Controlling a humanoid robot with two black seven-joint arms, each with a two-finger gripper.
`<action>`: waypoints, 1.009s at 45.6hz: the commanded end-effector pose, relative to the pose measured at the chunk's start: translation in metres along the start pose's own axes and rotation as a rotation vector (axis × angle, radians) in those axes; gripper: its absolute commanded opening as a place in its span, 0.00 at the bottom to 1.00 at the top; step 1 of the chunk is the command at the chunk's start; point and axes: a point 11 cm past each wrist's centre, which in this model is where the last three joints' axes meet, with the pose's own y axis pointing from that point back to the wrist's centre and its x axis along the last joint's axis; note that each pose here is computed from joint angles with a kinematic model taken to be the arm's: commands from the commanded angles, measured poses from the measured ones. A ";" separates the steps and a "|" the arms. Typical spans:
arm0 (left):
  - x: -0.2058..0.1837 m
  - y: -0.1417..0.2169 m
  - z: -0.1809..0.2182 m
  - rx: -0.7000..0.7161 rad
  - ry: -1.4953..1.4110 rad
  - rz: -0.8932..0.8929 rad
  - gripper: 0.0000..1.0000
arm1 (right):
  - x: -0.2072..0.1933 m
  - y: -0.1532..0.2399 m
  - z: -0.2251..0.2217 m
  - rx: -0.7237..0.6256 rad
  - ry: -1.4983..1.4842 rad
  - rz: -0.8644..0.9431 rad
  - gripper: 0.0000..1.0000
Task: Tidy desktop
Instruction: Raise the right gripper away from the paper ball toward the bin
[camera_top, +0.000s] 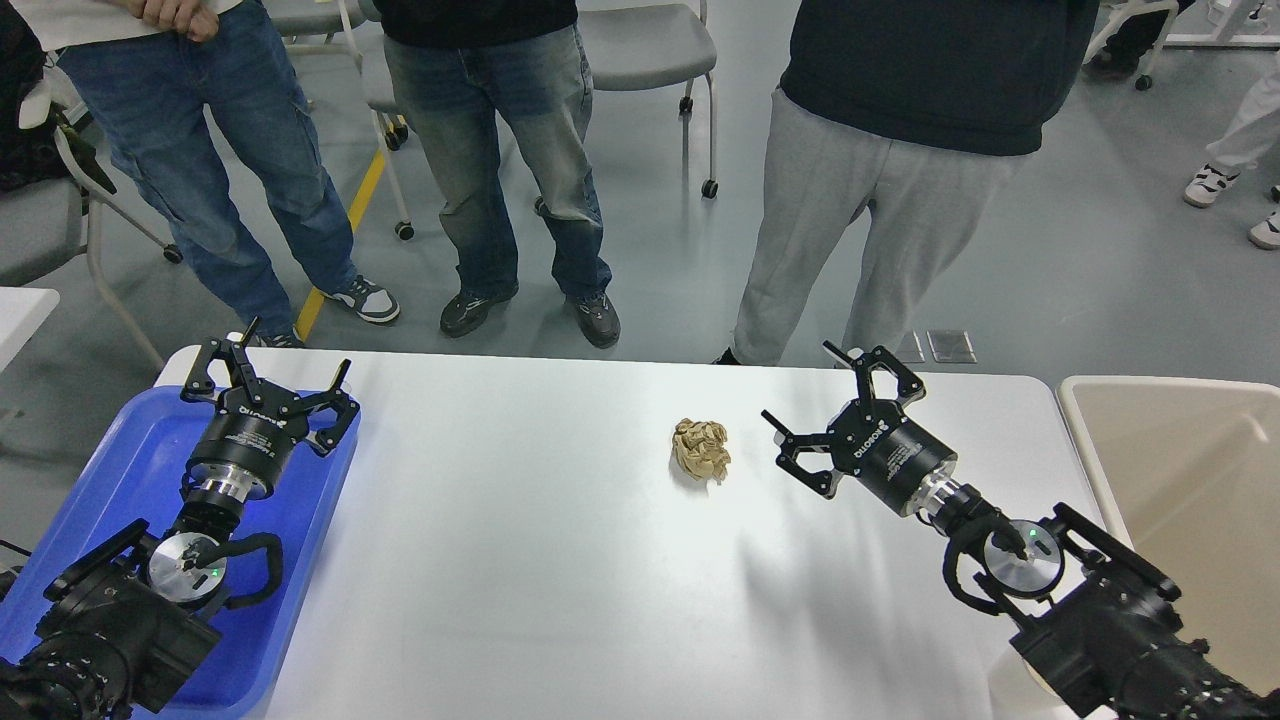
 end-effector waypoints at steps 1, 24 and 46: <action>0.000 0.000 0.000 0.001 0.000 -0.001 1.00 | -0.006 0.023 -0.059 -0.022 0.223 0.013 1.00; 0.000 0.000 0.000 0.002 0.000 -0.001 1.00 | -0.047 0.074 -0.187 -0.143 0.729 0.094 1.00; 0.000 0.000 0.000 0.001 0.001 -0.001 1.00 | -0.047 0.175 -0.217 -0.540 1.229 0.276 1.00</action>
